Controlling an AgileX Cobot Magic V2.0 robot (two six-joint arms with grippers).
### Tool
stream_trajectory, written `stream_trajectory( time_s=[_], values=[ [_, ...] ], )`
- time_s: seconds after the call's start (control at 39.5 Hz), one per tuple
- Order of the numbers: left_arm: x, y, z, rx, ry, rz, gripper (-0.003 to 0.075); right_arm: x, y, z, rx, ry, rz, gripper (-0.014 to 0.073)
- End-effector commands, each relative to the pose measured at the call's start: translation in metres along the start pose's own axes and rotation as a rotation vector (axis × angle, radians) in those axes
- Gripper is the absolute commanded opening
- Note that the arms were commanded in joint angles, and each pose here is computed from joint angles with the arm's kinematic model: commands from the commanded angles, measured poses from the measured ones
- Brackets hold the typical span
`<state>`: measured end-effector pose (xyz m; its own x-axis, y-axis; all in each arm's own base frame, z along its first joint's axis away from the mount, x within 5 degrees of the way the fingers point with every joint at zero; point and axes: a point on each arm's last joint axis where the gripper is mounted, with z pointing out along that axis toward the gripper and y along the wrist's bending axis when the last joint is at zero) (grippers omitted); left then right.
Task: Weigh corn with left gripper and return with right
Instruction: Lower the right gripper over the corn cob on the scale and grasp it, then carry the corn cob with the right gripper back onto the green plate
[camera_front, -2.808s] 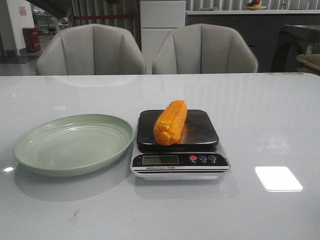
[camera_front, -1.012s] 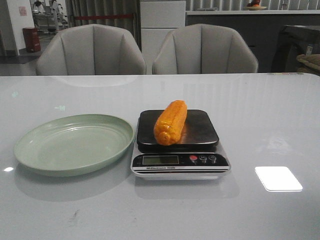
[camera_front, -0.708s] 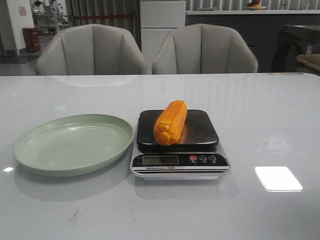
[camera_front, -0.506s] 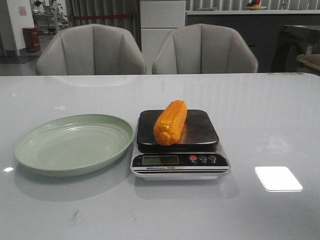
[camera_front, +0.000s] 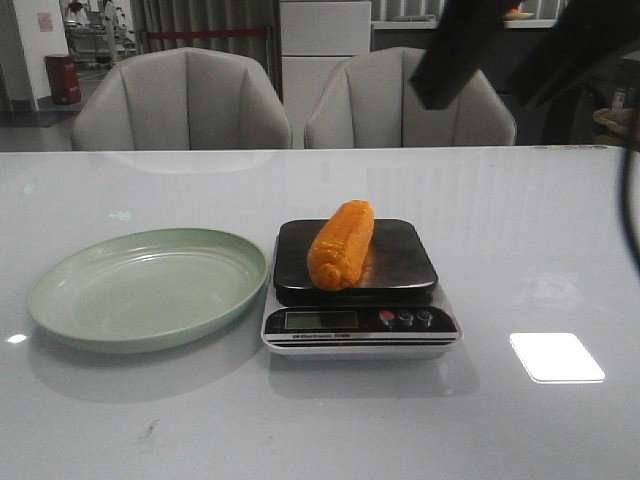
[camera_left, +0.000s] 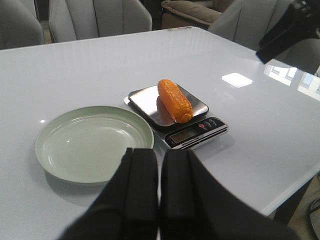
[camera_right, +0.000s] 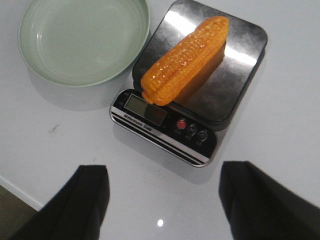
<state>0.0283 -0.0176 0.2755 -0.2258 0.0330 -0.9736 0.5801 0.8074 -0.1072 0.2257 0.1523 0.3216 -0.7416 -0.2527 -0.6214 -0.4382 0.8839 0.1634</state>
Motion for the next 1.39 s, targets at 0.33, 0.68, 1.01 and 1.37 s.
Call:
stream_trajectory(
  time_s=[0.33, 0.68, 1.01, 1.37],
  values=[
    [-0.014, -0.002, -0.003, 0.021, -0.090, 0.002, 0.0113, -0.076, 0.012, 0.085, 0.026, 0.113, 0.289, 0.0564],
    [-0.014, -0.002, -0.003, 0.021, -0.090, 0.002, 0.0113, -0.083, 0.012, 0.136, 0.108, 0.223, 0.499, 0.0564],
    [-0.014, -0.002, -0.003, 0.021, -0.090, 0.002, 0.0113, -0.070, 0.005, 0.169, 0.196, 0.328, 0.527, 0.0432],
    [-0.014, -0.002, -0.003, 0.021, -0.090, 0.002, 0.0113, -0.098, 0.052, 0.156, 0.055, 0.159, 0.433, 0.0302]
  ],
)
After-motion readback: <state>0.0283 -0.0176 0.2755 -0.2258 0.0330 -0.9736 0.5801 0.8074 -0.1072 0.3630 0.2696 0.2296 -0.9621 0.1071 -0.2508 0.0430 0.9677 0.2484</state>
